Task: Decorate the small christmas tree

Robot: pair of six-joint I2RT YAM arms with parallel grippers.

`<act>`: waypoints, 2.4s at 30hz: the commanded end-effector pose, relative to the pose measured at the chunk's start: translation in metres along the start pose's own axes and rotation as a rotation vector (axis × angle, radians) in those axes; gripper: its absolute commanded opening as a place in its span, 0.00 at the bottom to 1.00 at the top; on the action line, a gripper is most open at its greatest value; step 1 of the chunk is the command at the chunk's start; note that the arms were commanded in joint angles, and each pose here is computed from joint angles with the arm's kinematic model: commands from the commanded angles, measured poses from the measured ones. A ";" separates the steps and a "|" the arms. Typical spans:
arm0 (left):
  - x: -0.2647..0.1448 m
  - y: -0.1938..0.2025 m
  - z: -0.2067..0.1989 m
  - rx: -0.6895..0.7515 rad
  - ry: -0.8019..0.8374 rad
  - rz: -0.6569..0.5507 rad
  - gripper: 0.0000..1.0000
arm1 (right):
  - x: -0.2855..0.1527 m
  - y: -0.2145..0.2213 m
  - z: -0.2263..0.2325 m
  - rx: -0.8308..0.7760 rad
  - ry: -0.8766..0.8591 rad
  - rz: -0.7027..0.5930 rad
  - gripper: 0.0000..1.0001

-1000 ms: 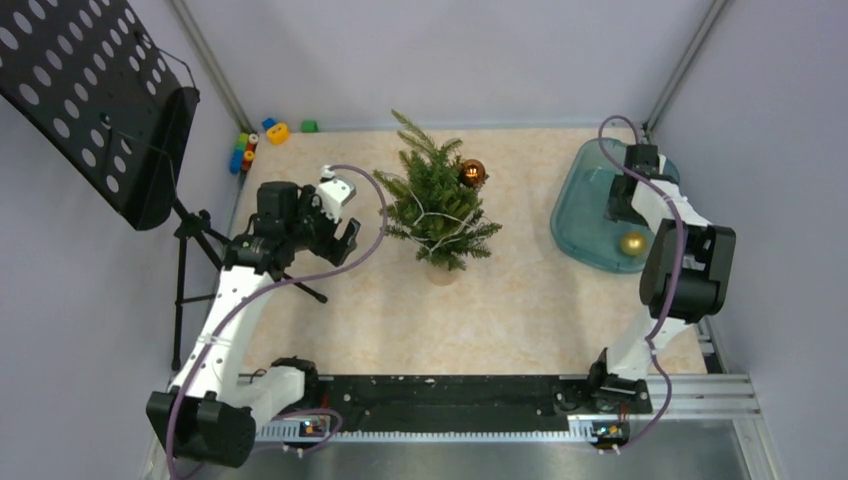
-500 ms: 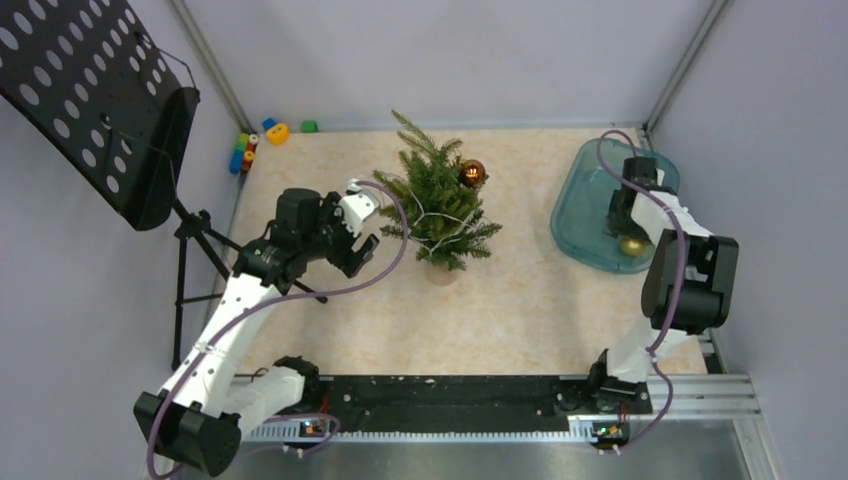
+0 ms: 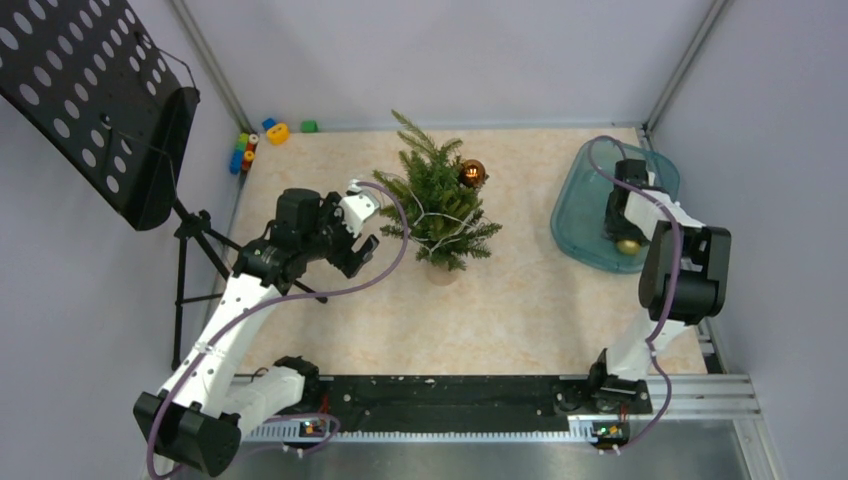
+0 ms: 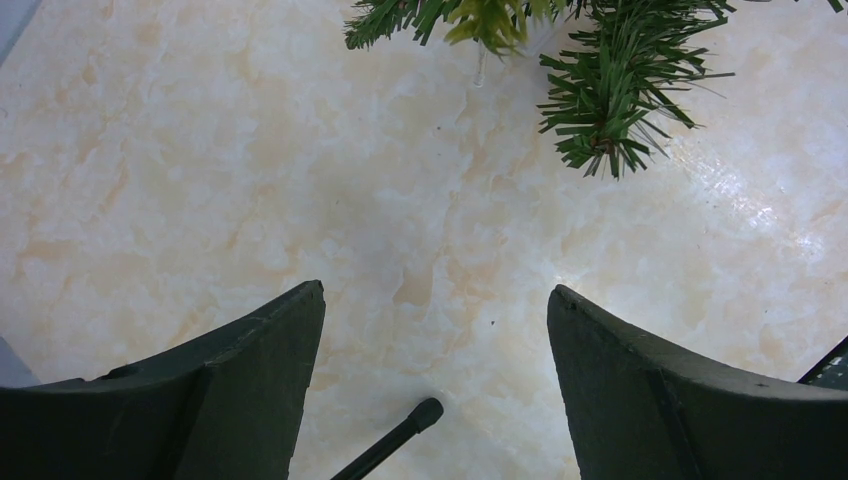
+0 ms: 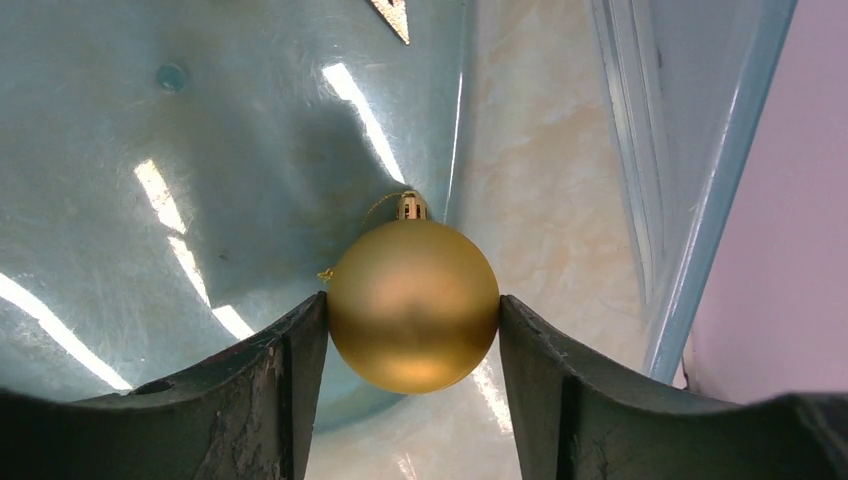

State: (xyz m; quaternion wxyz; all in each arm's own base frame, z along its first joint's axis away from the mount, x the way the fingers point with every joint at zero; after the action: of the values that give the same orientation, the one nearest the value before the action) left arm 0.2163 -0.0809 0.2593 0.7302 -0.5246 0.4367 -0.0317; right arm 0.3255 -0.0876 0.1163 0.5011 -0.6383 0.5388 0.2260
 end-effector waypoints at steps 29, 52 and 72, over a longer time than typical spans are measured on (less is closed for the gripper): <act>-0.030 -0.011 0.004 0.022 -0.019 -0.021 0.87 | -0.321 -0.065 0.022 -0.116 -0.898 -1.018 0.05; -0.149 -0.104 -0.040 0.090 0.190 -0.405 0.80 | -0.476 0.000 0.000 -0.531 -1.862 -1.157 0.00; -0.100 -0.110 -0.010 -0.090 0.056 -0.384 0.88 | -0.473 -0.074 0.076 -0.755 -1.721 -1.088 0.00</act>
State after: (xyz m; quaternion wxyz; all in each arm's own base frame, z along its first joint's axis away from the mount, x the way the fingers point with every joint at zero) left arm 0.1858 -0.0823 0.4017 0.6838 -0.6177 0.3601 -0.1457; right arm 0.2733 0.1972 0.5324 0.5437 -0.5040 -0.4663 0.4826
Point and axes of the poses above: each gripper's point midway between its finger pads, its own x axis out along the fingers, its own z axis along the line the jaws close on, y = z × x, the point moved 8 cm from there along -x, back along the fingers, and after that the axes turned 9 degrees about -x, right-handed, at the moved point
